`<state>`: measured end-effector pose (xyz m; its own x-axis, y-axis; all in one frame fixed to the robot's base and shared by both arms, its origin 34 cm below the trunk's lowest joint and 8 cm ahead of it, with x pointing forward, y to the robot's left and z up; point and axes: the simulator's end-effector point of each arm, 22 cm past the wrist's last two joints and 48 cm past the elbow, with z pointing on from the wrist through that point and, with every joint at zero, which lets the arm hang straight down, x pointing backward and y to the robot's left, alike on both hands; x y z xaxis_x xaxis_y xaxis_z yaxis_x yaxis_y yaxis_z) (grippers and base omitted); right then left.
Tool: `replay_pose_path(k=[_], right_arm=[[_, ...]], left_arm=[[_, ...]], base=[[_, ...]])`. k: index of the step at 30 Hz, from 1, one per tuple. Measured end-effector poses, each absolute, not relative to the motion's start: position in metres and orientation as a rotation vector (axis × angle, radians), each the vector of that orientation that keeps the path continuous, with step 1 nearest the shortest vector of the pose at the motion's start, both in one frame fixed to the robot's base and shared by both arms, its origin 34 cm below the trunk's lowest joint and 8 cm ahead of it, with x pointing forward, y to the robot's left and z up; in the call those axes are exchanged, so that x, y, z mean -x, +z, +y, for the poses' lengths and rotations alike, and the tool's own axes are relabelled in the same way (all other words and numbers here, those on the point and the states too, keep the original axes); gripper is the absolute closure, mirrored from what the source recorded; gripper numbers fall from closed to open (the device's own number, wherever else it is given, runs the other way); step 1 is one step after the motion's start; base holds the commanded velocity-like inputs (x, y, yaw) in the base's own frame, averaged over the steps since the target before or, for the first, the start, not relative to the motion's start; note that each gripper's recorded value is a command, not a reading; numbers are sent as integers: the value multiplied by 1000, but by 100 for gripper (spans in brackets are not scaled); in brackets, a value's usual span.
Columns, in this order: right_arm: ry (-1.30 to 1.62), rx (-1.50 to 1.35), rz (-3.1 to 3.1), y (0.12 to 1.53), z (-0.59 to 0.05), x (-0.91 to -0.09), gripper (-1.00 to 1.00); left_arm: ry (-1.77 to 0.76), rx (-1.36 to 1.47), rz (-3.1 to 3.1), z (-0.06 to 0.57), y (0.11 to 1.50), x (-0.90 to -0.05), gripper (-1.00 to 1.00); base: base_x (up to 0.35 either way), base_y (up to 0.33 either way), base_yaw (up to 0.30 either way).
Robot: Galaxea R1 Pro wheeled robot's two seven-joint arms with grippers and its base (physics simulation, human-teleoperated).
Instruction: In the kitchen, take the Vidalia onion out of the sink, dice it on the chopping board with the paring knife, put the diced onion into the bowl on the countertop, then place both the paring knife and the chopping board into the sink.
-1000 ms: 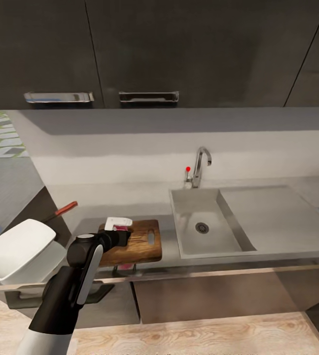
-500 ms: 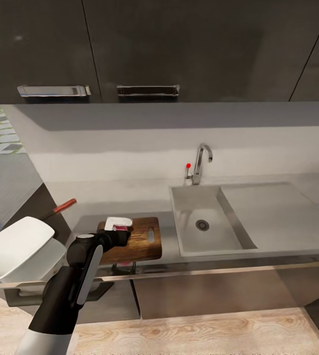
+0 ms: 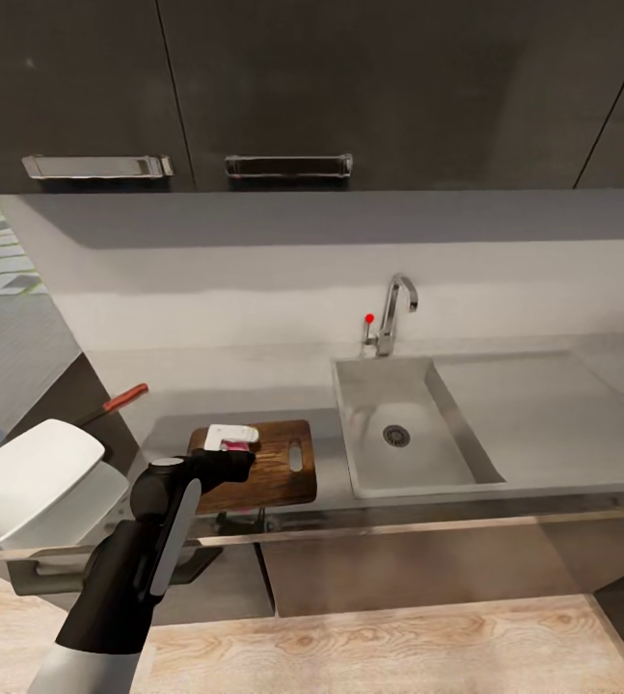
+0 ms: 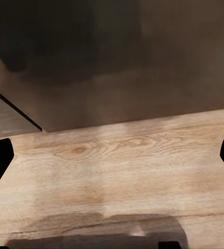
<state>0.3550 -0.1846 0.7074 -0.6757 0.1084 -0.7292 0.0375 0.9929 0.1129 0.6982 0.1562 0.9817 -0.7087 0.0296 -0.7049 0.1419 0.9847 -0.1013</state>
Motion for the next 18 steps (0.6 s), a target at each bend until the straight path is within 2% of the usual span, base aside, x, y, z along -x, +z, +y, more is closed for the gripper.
replay_pose_path(k=[6, 12, 18], right_arm=[[112, -101, 2312, 707, -185, -355, -100], [112, -101, 2312, 707, -185, -355, -100], [112, -101, 2313, 707, -185, -355, -100]], left_arm=[[-186, -119, 2354, 157, 982, -698, 100], [-186, -119, 2354, 157, 982, -698, 100], [-185, -119, 2355, 157, 981, -698, 100]], base=[[10, 0, 0], [165, 0, 0], [26, 0, 0]])
